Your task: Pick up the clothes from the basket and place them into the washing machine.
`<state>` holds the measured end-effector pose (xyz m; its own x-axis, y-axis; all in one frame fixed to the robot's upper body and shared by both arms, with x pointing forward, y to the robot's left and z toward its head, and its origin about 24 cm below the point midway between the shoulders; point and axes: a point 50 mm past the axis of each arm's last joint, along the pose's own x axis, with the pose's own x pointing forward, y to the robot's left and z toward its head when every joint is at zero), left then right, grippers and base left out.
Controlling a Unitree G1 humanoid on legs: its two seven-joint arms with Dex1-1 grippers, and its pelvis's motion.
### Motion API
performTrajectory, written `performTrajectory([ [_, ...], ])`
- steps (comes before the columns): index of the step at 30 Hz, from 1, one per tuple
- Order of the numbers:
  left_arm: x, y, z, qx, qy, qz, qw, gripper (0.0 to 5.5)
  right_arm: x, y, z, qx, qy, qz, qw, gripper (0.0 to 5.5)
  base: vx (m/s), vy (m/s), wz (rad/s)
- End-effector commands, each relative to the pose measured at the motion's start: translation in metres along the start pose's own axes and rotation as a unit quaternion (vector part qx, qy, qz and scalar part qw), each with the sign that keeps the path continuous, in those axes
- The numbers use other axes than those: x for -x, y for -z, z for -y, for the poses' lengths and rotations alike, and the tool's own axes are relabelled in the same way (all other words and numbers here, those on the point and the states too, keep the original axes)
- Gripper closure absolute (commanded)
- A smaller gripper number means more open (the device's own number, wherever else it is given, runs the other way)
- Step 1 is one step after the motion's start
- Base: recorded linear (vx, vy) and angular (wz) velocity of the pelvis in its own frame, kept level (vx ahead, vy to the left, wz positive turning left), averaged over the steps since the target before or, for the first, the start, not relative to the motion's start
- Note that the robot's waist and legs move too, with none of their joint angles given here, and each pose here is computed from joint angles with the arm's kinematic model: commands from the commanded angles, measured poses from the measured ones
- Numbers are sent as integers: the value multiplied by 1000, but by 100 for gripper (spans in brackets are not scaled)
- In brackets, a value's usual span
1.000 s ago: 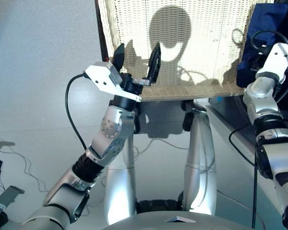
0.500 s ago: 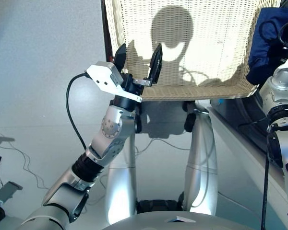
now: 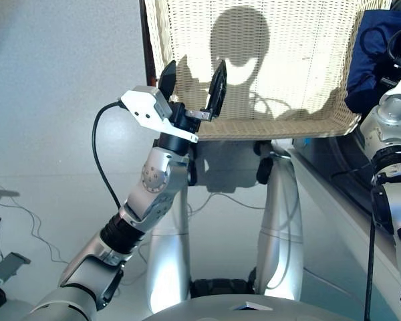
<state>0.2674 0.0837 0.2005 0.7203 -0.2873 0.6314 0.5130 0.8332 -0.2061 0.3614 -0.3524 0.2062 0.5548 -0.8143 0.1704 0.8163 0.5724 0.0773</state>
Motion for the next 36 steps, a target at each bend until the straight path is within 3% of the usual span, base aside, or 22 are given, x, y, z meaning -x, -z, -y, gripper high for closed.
performTrajectory([
  [1, 3, -22, 11, 20, 30, 51, 998, 0, -29, -30, 65, -28, 113, 34, 993, 550, 0, 0, 0],
  [10, 6, -28, 10, 9, 38, 60, 997, 0, -47, -71, 146, 5, 221, 71, 973, 550, 0, 0, 0],
  [23, 6, -30, 9, -4, 45, 58, 997, 0, -49, -94, 179, 27, 274, 85, 958, 550, 0, 0, 0],
  [24, 6, -29, 9, -3, 47, 58, 997, 0, -49, -92, 177, 29, 268, 82, 959, 431, 0, 0, 0],
  [25, 6, -29, 9, -3, 49, 58, 997, 0, -49, -91, 176, 28, 264, 79, 961, 138, 0, 0, 0],
  [26, 6, -30, 10, -3, 51, 58, 997, 0, -49, -89, 173, 25, 259, 77, 962, 0, 0, 0, 0],
  [36, 4, -31, 11, 3, 50, 65, 997, 0, -46, -70, 118, -4, 160, 84, 984, 0, 0, 0, 0],
])
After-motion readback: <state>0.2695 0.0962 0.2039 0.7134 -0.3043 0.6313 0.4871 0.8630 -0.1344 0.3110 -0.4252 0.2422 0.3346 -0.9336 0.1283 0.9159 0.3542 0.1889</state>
